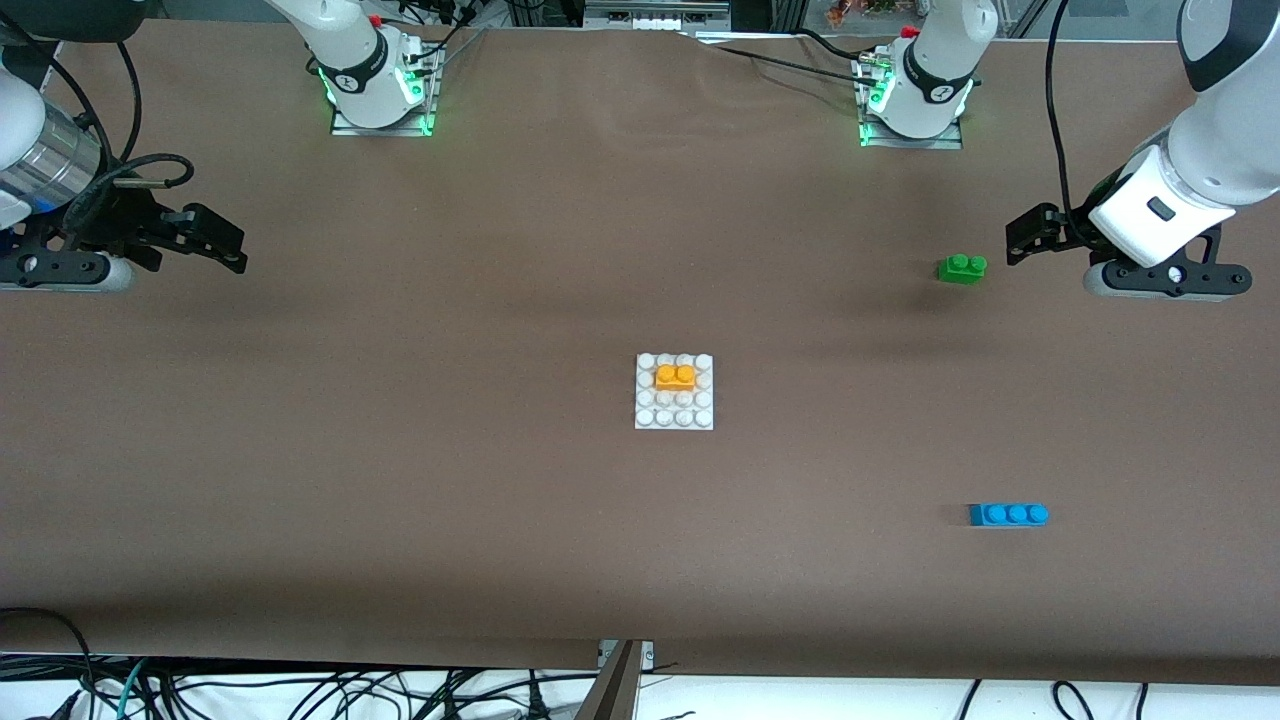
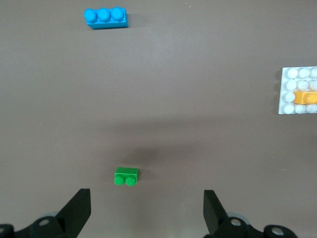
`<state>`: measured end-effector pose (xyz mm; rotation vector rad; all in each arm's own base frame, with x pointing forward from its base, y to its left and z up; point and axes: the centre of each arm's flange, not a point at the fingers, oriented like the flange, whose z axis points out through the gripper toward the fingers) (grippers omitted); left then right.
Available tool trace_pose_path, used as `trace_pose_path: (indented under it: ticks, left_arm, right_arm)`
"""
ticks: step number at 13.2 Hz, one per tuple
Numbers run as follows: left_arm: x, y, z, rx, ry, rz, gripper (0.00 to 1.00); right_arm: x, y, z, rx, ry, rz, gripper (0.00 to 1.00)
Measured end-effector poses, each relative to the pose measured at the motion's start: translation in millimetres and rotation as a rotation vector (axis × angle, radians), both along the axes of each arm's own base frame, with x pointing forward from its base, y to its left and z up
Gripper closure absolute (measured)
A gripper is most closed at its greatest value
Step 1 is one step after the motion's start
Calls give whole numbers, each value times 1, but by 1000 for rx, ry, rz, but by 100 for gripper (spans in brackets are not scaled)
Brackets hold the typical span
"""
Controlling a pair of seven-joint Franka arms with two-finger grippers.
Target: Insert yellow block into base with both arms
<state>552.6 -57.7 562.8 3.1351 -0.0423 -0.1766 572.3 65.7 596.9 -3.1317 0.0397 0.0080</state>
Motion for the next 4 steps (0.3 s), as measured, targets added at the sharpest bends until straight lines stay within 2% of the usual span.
trace_pose_path:
  ticks: [4]
  left_arm:
    - [2, 1, 3, -1, -7, 1, 0]
  right_arm:
    - [0, 0, 0, 0, 0, 0, 0]
